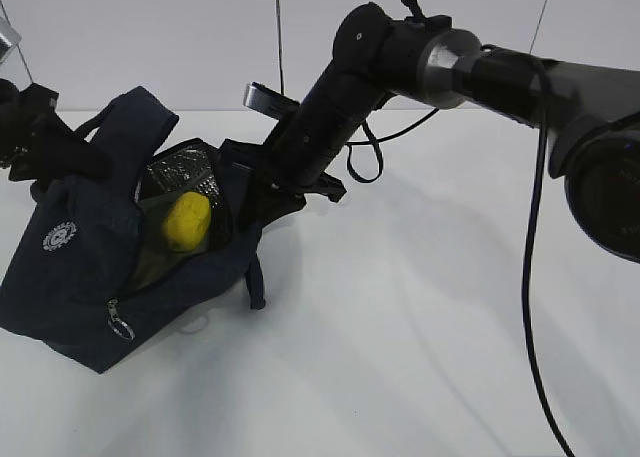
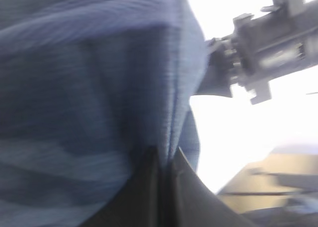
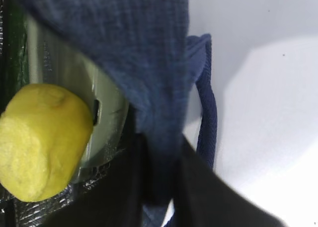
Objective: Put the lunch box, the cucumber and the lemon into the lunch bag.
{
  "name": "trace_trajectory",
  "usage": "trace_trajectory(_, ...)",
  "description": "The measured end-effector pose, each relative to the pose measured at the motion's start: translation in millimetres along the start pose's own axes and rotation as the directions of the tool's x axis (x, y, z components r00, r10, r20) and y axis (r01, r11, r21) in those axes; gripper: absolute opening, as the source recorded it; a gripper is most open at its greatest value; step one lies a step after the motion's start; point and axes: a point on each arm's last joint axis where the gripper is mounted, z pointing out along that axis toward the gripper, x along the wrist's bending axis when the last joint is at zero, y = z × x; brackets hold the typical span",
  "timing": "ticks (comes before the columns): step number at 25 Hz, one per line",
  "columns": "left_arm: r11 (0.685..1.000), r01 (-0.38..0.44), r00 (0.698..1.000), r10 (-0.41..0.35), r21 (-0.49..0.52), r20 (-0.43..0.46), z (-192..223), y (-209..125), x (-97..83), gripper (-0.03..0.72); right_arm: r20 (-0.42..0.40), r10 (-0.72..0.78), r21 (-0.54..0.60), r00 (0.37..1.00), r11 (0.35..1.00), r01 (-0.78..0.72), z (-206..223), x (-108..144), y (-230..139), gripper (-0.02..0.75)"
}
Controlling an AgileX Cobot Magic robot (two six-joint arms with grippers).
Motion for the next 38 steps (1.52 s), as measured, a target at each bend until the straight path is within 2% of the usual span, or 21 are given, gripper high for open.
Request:
trace_trajectory(1, 1.0, 0.0, 1.0, 0.0, 0.004, 0.004, 0, 0, -0.4, -0.009, 0.0, -0.004, 0.0, 1.0, 1.0, 0.004, 0, 0, 0, 0.06)
trace_trajectory(3, 1.0, 0.0, 1.0, 0.0, 0.011, 0.012, 0, -1, -1.1, -0.009, 0.0, -0.007, -0.002, 1.0, 1.0, 0.007, 0, 0, 0, 0.012)
trace_trajectory(6, 0.999, 0.019, 0.999, -0.021, 0.026, 0.047, 0, -2, -4.3, -0.009, 0.041, -0.033, -0.013, 0.999, 0.999, 0.034, -8, 2, 0, 0.003)
trace_trajectory(8, 0.998, 0.054, 0.992, -0.056, 0.022, 0.113, -1, -1, -10.4, -0.009, 0.09, -0.073, -0.027, 0.993, 0.997, 0.076, -20, 9, -1, 0.003)
trace_trajectory(11, 0.993, 0.119, 0.966, -0.114, -0.008, 0.232, -2, 3, -21.0, -0.009, 0.17, -0.135, -0.063, 0.976, 0.987, 0.147, -53, 24, -4, 0.003)
trace_trajectory(13, 0.985, 0.172, 0.947, -0.158, -0.027, 0.278, -3, 7, -24.7, -0.009, 0.219, -0.164, -0.088, 0.962, 0.978, 0.187, -72, 33, -6, 0.003)
trace_trajectory(16, 0.975, 0.22, 0.932, -0.203, -0.023, 0.3, -1, 8, -26.7, -0.009, 0.285, -0.197, -0.127, 0.938, 0.962, 0.24, -100, 45, -11, 0.003)
trace_trajectory(18, 0.976, 0.219, 0.929, -0.207, -0.005, 0.307, 4, 7, -32.7, -0.009, 0.324, -0.21, -0.145, 0.922, 0.952, 0.268, -114, 49, -13, 0.003)
trace_trajectory(23, 0.98, 0.2, 0.933, -0.19, 0.001, 0.306, 33, 4, -60.7, -0.009, 0.403, -0.202, -0.144, 0.893, 0.949, 0.28, -130, 50, -20, 0.003)
trace_trajectory(28, 0.971, 0.235, 0.902, -0.234, 0.041, 0.363, 79, -6, -89.1, -0.009, 0.524, -0.186, -0.075, 0.831, 0.962, 0.262, -133, 34, -35, 0.003)
trace_trajectory(31, 0.964, 0.259, 0.903, -0.261, 0.052, 0.341, 100, -11, -88.5, -0.009, 0.548, -0.164, -0.063, 0.82, 0.97, 0.236, -137, 26, -42, 0.002)
trace_trajectory(35, 0.94, 0.327, 0.866, -0.338, 0.096, 0.369, 118, -15, -80.0, -0.009, 0.563, -0.123, -0.09, 0.817, 0.974, 0.208, -148, 25, -47, 0.002)
trace_trajectory(38, 0.934, 0.343, 0.86, -0.354, 0.099, 0.367, 125, -17, -73.6, -0.009, 0.566, -0.112, -0.098, 0.817, 0.975, 0.201, -151, 25, -49, 0.002)
